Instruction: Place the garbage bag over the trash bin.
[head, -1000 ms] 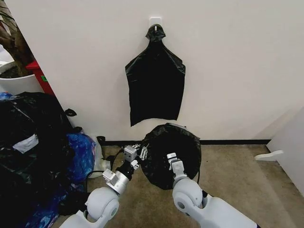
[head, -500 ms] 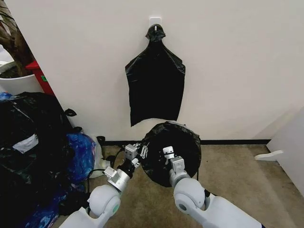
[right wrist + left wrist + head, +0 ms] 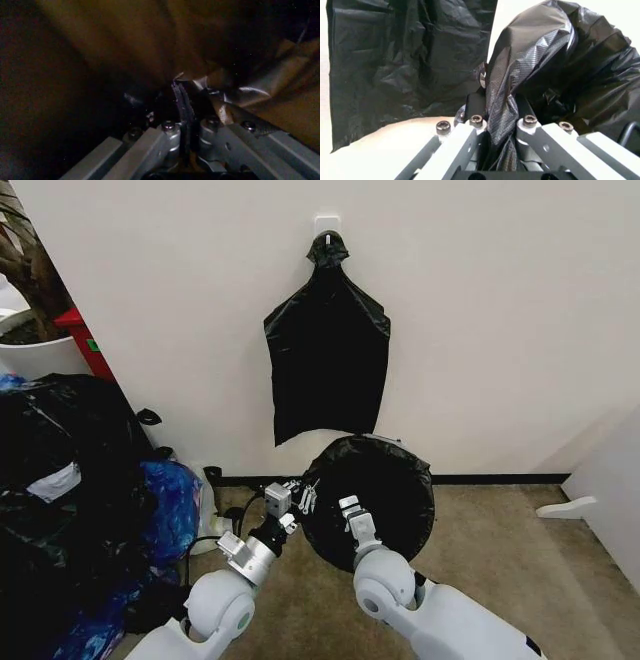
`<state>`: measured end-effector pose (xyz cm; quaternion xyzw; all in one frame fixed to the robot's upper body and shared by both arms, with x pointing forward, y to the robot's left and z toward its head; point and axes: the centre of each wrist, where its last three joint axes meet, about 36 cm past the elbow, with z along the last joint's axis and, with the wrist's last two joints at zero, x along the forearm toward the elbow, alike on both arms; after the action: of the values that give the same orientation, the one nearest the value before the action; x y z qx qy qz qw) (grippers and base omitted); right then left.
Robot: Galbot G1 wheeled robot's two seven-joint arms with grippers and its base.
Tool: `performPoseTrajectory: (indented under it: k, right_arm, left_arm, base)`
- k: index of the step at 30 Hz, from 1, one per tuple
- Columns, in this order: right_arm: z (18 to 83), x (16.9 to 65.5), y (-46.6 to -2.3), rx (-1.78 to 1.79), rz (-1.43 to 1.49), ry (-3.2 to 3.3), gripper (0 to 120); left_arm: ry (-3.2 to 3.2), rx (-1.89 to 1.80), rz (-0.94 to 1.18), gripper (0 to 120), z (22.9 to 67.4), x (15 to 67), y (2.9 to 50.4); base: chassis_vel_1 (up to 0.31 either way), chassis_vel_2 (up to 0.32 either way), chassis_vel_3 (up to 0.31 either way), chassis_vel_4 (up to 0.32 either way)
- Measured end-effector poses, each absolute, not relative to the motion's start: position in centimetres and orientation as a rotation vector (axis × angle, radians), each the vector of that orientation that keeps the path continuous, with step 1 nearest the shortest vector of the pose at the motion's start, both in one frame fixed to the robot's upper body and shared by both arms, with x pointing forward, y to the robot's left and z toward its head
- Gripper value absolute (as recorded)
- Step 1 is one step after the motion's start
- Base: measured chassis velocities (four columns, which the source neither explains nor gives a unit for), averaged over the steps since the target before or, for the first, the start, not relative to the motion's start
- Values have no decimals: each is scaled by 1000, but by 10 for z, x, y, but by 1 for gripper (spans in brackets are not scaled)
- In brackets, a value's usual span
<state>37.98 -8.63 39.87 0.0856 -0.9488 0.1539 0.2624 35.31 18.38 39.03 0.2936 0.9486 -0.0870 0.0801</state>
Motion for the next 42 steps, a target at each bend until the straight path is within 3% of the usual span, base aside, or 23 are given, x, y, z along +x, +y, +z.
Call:
performPoseTrajectory:
  k: [11,23,33,42]
  right_arm:
    - [420,370,-90,459,135,-2744,0]
    - [414,418,-95,220,308,-2714,0]
    - [467,364,-85,373,94,-2526,0]
    - [455,366,-86,335,108,-2369,0]
  left_arm:
    - [2839,876,-259,4,389,354,184]
    - [2839,894,-262,4,390,346,183]
    - [2827,876,-242,4,392,353,188]
    - [2741,898,-240,4,395,359,189]
  base:
    - [0,0,0,0]
    - [0,0,0,0]
    - [0,0,0,0]
    - [0,0,0,0]
